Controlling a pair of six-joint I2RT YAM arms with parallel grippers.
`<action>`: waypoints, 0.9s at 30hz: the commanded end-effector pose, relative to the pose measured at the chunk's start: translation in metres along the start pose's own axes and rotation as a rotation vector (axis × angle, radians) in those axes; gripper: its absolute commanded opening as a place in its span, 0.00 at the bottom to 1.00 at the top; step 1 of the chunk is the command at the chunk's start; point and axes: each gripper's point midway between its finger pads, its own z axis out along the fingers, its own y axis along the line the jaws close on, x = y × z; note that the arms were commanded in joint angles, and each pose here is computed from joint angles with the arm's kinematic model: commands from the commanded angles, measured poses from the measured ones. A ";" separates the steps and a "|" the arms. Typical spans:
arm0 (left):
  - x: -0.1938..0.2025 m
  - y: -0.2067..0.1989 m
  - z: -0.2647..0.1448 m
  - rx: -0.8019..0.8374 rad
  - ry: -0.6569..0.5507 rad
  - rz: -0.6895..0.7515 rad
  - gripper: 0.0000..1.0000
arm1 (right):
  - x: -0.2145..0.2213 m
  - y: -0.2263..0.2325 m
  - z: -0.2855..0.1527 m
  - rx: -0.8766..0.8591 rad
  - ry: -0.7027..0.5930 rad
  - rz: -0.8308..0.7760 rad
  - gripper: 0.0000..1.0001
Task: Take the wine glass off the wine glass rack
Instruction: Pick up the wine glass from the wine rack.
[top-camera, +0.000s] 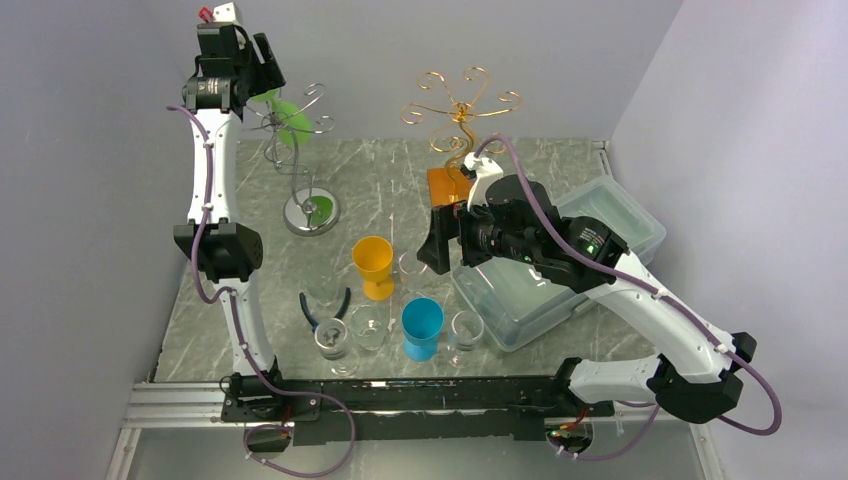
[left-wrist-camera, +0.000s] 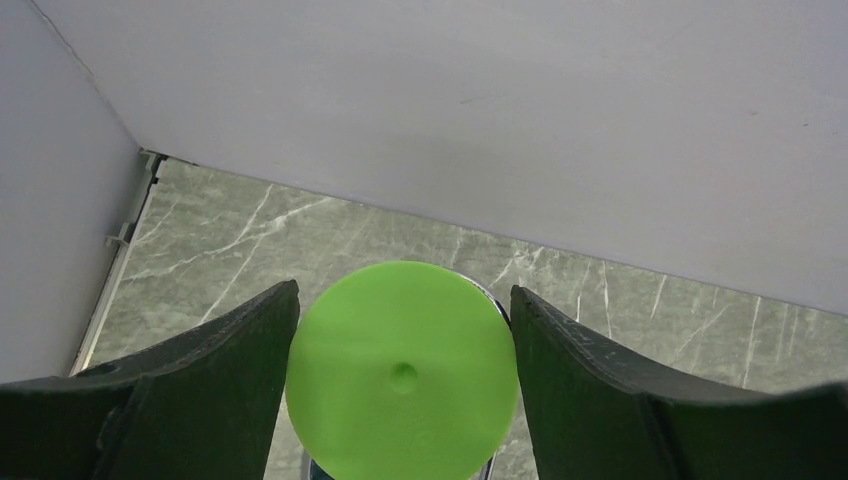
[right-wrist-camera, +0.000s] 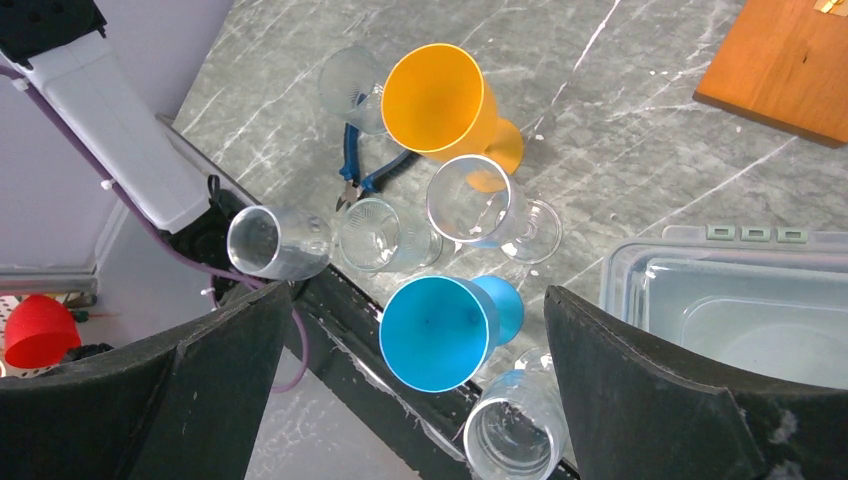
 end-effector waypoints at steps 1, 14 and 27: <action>0.067 0.014 0.009 -0.053 0.231 -0.031 0.75 | -0.013 0.007 -0.007 -0.035 -0.058 0.012 1.00; 0.018 -0.003 -0.013 0.010 0.089 -0.043 0.61 | -0.013 0.004 -0.010 -0.027 -0.066 0.013 1.00; -0.004 -0.009 -0.024 0.036 0.021 -0.042 0.55 | -0.013 0.003 -0.011 -0.026 -0.070 0.015 1.00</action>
